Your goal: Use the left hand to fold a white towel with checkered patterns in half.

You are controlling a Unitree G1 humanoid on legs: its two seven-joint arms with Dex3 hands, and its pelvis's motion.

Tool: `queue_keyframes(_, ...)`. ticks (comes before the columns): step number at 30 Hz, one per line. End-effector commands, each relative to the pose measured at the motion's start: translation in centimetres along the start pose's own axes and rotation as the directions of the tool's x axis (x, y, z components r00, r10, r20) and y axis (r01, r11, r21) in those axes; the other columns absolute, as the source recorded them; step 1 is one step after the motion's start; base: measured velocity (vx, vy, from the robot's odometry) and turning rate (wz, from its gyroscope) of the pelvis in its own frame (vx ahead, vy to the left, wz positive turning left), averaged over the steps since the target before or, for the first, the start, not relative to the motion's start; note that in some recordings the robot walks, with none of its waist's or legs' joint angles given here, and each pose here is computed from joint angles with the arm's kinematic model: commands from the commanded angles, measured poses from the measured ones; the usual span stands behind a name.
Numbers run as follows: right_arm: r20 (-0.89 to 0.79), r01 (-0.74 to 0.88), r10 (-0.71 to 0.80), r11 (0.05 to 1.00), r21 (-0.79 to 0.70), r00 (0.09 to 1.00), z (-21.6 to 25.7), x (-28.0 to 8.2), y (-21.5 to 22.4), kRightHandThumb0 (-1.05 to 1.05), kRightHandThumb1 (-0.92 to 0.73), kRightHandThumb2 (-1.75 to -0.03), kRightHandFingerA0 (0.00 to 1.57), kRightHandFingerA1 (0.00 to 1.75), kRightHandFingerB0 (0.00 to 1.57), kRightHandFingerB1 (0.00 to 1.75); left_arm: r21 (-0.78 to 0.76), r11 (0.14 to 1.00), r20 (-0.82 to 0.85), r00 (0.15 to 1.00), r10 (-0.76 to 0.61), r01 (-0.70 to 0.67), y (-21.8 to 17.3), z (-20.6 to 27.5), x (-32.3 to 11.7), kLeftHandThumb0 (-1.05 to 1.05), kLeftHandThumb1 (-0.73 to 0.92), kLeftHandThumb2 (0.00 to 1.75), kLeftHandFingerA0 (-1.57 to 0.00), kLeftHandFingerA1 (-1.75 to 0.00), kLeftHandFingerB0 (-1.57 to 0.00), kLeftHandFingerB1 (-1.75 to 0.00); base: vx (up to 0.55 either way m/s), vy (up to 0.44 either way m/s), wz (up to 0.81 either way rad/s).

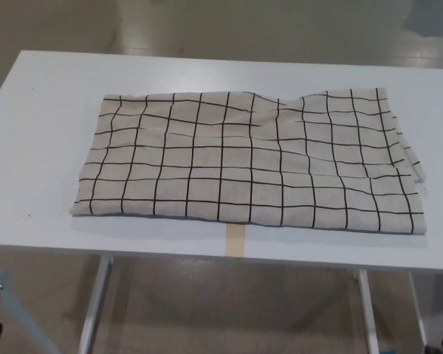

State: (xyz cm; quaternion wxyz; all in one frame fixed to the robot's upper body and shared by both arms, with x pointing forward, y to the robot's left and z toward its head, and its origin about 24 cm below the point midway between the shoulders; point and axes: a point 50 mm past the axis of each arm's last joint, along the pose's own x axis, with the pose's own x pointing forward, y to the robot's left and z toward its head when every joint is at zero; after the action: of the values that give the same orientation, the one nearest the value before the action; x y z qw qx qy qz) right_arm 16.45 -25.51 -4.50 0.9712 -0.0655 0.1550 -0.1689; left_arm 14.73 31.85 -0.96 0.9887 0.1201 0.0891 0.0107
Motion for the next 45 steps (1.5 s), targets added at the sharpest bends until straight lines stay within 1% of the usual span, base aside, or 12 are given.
queue_keyframes(1, 0.019, -0.101, 0.104, 0.989, -0.106, 0.994, -0.7, -0.7, 1.2, -0.31, -0.54, -0.56, 0.48, 0.51, 0.45, 0.48, 0.143, 0.974, 0.388, 0.895, -0.221, 0.178, -2.0, 7.1, -3.4, -0.15, 0.23, 0.79, -0.16, -0.56, -0.08, -0.5, 0.0, 0.0, 0.0)
queue_keyframes(6, 0.023, -0.109, 0.112, 0.987, -0.119, 0.993, -0.9, -0.8, 1.7, -0.32, -0.54, -0.57, 0.48, 0.51, 0.45, 0.49, 0.193, 0.981, 0.63, 0.764, -0.138, 0.018, -2.6, 11.2, -4.4, -0.17, 0.12, 0.74, -0.13, -0.55, -0.11, -0.51, 0.0, 0.0, 0.0)
queue_keyframes(7, 0.02, -0.112, 0.115, 0.986, -0.121, 0.993, -0.9, -0.8, 1.7, -0.34, -0.55, -0.56, 0.49, 0.51, 0.45, 0.48, 0.201, 0.98, 0.657, 0.742, -0.133, -0.002, -2.8, 11.8, -4.2, -0.34, 0.28, 0.5, -0.19, -0.32, -0.25, -0.3, 0.0, 0.0, 0.0)
queue_keyframes(10, 0.014, -0.118, 0.121, 0.985, -0.13, 0.993, -1.2, -0.9, 1.5, -0.34, -0.54, -0.57, 0.48, 0.51, 0.45, 0.49, 0.249, 0.965, 0.733, 0.668, -0.13, -0.085, -3.4, 13.5, -2.7, -0.34, 0.27, 0.5, -0.17, -0.31, -0.24, -0.29, 0.0, 0.0, 0.0)
queue_keyframes(16, 0.006, -0.123, 0.125, 0.982, -0.143, 0.992, -1.7, -1.1, 1.6, -0.34, -0.54, -0.57, 0.48, 0.51, 0.44, 0.49, 0.409, 0.9, 0.696, 0.689, -0.203, -0.148, -3.1, 15.3, 0.6, -0.28, 0.27, 0.55, -0.11, -0.34, -0.18, -0.31, 0.0, 0.0, 0.0)
queue_keyframes(17, 0.005, -0.122, 0.124, 0.982, -0.144, 0.992, -1.7, -1.2, 1.6, -0.33, -0.54, -0.56, 0.48, 0.51, 0.44, 0.49, 0.424, 0.894, 0.689, 0.692, -0.216, -0.143, -3.1, 15.5, 1.4, -0.16, 0.05, 0.68, -0.01, -0.5, 0.0, -0.46, 0.0, 0.0, 0.0)
queue_keyframes(22, 0.009, -0.121, 0.124, 0.981, -0.15, 0.992, -1.8, -1.2, 1.8, -0.34, -0.54, -0.57, 0.48, 0.51, 0.44, 0.49, 0.5, 0.854, 0.661, 0.7, -0.271, -0.142, -3.8, 16.5, 5.2, -0.23, 0.15, 0.75, 0.0, -0.5, 0.0, -0.47, 0.0, 0.0, 0.0)
queue_keyframes(23, 0.011, -0.123, 0.127, 0.98, -0.155, 0.992, -1.8, -1.2, 1.9, -0.34, -0.54, -0.57, 0.48, 0.51, 0.44, 0.49, 0.532, 0.833, 0.646, 0.708, -0.286, -0.149, -4.0, 16.7, 6.0, -0.5, 0.37, 0.62, -0.07, -0.25, -0.12, -0.34, 0.0, 0.0, 0.0)
queue_keyframes(30, -0.011, -0.152, 0.153, 0.977, -0.147, 0.988, -2.0, -1.4, 1.6, -0.33, -0.54, -0.57, 0.49, 0.51, 0.44, 0.49, 0.668, 0.723, 0.578, 0.736, -0.352, -0.179, -5.4, 17.5, 9.0, -0.46, 0.45, 0.54, -0.06, -0.26, -0.13, -0.28, 0.0, 0.0, 0.0)
queue_keyframes(31, -0.016, -0.153, 0.152, 0.978, -0.141, 0.988, -2.0, -1.5, 1.6, -0.33, -0.54, -0.57, 0.48, 0.51, 0.44, 0.49, 0.683, 0.707, 0.571, 0.738, -0.359, -0.184, -5.7, 17.7, 9.3, -0.5, 0.37, 0.66, -0.06, -0.24, -0.09, -0.33, 0.0, 0.0, 0.0)
queue_keyframes(36, -0.031, -0.151, 0.148, 0.98, -0.127, 0.989, -2.2, -1.6, 1.7, -0.32, -0.54, -0.56, 0.48, 0.51, 0.44, 0.49, 0.749, 0.631, 0.53, 0.754, -0.389, -0.202, -6.8, 18.1, 11.1, -0.47, 0.47, 0.54, -0.03, -0.25, -0.11, -0.27, 0.0, 0.0, 0.0)
queue_keyframes(45, -0.041, -0.134, 0.13, 0.982, -0.135, 0.991, -2.5, -1.7, 1.6, -0.33, -0.54, -0.56, 0.47, 0.52, 0.43, 0.5, 0.854, 0.481, 0.43, 0.789, -0.439, -0.198, -9.4, 17.5, 13.3, -0.53, 0.35, 0.73, 0.0, -0.14, 0.0, -0.24, 0.0, 0.0, 0.0)
